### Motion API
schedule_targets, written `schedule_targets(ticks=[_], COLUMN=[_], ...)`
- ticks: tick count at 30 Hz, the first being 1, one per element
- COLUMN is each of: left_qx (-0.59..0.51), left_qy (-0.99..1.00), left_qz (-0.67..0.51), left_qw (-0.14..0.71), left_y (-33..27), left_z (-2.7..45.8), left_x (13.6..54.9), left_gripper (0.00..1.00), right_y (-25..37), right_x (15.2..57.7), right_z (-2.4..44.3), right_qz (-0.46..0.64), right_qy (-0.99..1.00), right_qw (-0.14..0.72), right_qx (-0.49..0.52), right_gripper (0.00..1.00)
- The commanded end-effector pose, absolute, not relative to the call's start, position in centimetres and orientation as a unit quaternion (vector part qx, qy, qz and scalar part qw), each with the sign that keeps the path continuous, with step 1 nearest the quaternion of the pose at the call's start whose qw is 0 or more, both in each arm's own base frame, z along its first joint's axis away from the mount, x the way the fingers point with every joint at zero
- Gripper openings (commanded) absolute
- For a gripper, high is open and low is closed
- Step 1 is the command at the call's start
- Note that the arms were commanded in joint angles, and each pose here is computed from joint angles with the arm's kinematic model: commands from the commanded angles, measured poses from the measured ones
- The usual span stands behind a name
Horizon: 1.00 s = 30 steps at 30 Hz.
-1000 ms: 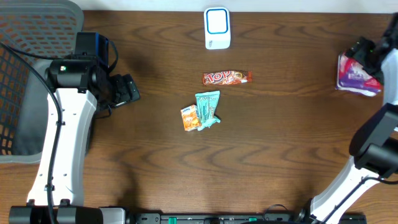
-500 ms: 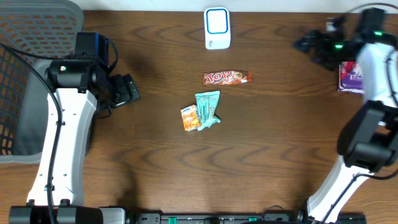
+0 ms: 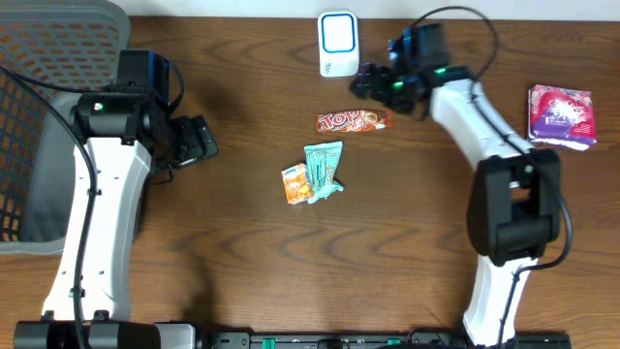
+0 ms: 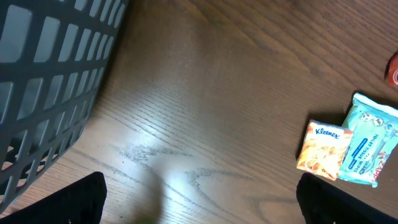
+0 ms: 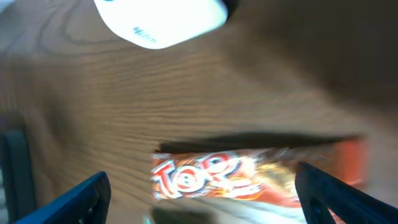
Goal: Scan the item barcode
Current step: 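Reach the right gripper to the red-brown wrapper and grasp it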
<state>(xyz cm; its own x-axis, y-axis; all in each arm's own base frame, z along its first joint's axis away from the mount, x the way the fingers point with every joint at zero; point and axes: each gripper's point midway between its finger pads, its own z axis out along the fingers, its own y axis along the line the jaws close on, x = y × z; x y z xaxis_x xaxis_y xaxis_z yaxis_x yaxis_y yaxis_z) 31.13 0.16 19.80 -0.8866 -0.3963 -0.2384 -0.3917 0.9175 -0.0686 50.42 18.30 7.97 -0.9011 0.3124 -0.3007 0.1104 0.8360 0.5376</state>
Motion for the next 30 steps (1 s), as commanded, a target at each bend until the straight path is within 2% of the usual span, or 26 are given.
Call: schedule_targets(ticks=[1, 6, 11, 19, 20, 22, 27, 30], left_qx=[-0.203, -0.203, -0.203, -0.203, -0.203, -0.203, -0.203, -0.203], left_qy=[0.972, 0.972, 0.972, 0.972, 0.972, 0.972, 0.972, 0.972], left_qz=[0.001, 0.001, 0.001, 0.001, 0.001, 0.001, 0.001, 0.001], left_qw=[0.118, 0.118, 0.118, 0.118, 0.118, 0.118, 0.118, 0.118], left_y=[0.6, 0.6, 0.6, 0.6, 0.6, 0.6, 0.6, 0.6], left_z=[19.5, 19.5, 19.5, 19.5, 19.5, 19.5, 19.5, 19.5], left_x=[30.9, 30.9, 30.9, 30.9, 30.9, 30.9, 30.9, 30.9], left_gripper=[0.98, 0.98, 0.98, 0.98, 0.98, 0.98, 0.98, 0.98], right_y=[19.1, 19.8, 19.6, 20.8, 20.7, 20.2, 18.2, 16.3], right_x=[49.9, 49.5, 49.4, 48.1, 47.8, 47.1, 45.7, 45.5], right_z=[6.7, 6.3, 5.9, 0.4, -0.1, -0.6, -0.2, 0.9], right_qz=[0.23, 0.174, 0.13, 0.125, 0.119, 0.103, 0.061, 0.037], right_qy=[0.916, 0.892, 0.869, 0.87, 0.872, 0.875, 0.882, 0.896], right_qw=[0.175, 0.213, 0.257, 0.192, 0.186, 0.174, 0.161, 0.166], right_qx=[0.279, 0.359, 0.403, 0.438, 0.438, 0.439, 0.438, 0.41], right_gripper=[0.88, 0.93, 0.92, 0.92, 0.89, 0.75, 0.59, 0.43])
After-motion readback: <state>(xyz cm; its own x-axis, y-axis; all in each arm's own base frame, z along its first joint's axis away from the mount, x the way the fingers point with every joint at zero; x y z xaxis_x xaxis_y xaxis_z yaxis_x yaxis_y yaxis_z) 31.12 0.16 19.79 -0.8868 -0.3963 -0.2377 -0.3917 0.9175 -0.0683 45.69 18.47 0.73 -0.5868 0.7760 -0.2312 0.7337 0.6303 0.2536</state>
